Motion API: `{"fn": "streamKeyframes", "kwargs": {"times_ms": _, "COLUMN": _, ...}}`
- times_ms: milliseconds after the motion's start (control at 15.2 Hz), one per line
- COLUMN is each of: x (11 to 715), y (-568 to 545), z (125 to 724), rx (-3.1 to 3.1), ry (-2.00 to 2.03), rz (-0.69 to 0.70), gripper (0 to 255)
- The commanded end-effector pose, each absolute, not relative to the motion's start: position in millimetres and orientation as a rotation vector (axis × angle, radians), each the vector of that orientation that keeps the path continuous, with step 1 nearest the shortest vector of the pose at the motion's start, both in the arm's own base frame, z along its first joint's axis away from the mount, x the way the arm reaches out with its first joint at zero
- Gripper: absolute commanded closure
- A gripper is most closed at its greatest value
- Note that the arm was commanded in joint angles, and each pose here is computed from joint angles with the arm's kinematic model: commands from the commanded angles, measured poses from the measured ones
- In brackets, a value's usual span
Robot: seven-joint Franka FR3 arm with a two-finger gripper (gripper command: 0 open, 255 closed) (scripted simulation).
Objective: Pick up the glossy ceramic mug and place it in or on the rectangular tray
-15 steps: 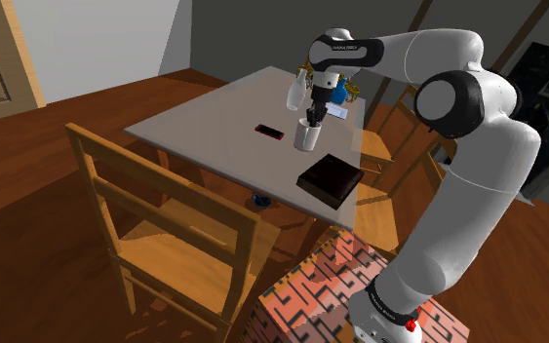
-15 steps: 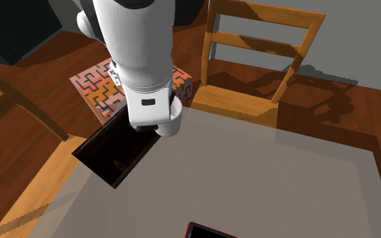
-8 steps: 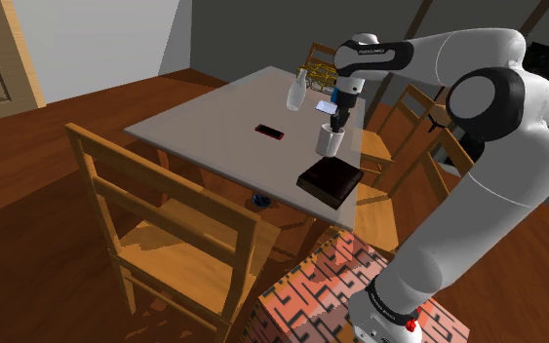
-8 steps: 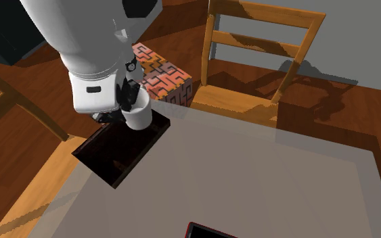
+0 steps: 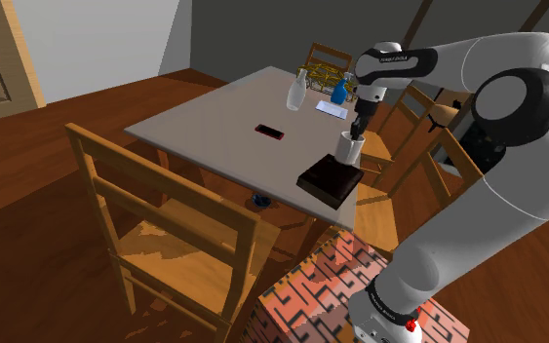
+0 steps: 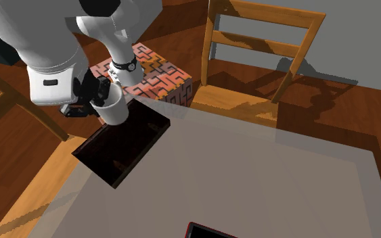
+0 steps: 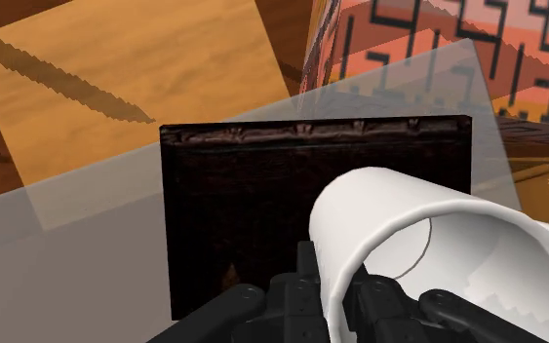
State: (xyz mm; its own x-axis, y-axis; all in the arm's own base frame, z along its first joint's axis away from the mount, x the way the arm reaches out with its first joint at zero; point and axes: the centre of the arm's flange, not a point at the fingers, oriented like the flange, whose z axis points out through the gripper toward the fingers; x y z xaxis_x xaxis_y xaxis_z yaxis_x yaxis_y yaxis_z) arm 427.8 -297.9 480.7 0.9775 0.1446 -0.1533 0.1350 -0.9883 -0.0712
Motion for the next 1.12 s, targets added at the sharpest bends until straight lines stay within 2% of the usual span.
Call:
{"fn": "streamKeyframes", "kwargs": {"times_ms": 0, "x": 425, "y": -299, "z": 470, "rx": -3.064, "ry": -0.218, "rz": 0.244, "gripper": 255}}
{"fn": "streamKeyframes", "kwargs": {"times_ms": 1056, "x": 425, "y": -299, "z": 398, "rx": -3.064, "ry": -0.218, "rz": 0.244, "gripper": 255}}
